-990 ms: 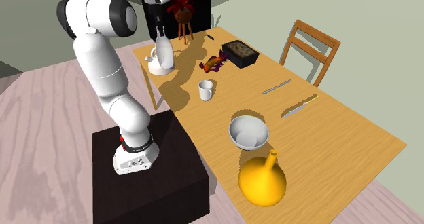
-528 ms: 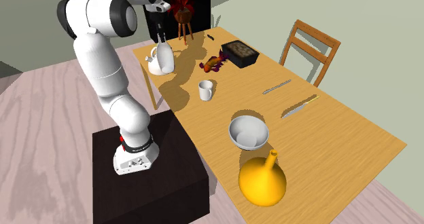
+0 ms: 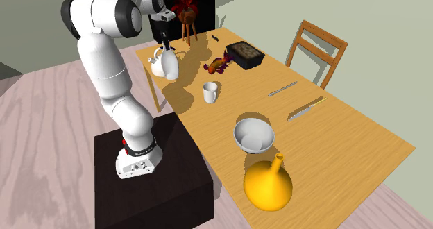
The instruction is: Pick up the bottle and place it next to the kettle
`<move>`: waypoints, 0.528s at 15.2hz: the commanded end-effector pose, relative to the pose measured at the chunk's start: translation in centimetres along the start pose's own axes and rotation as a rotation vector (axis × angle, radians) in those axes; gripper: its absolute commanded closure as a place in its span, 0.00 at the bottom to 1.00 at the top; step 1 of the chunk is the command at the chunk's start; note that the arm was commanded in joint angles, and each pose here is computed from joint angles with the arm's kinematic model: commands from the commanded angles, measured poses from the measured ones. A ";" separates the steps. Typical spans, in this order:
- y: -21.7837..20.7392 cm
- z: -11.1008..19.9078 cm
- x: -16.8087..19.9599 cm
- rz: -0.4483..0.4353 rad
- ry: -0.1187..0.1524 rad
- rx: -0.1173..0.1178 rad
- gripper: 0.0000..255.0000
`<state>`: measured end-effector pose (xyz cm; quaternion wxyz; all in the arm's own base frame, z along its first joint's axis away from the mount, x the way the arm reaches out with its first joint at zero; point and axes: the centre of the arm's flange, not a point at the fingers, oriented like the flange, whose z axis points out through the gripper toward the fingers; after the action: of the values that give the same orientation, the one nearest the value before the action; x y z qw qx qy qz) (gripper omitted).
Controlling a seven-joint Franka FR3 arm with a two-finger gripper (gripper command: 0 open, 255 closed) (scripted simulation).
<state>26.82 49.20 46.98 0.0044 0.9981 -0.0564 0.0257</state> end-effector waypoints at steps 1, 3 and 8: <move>0.0 1.1 0.0 0.000 0.000 0.001 1.00; 0.0 2.1 0.0 0.000 0.000 0.001 1.00; 0.0 3.5 -0.1 0.000 0.000 0.001 1.00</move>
<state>26.91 49.15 43.58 0.0043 0.9981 -0.0565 0.0257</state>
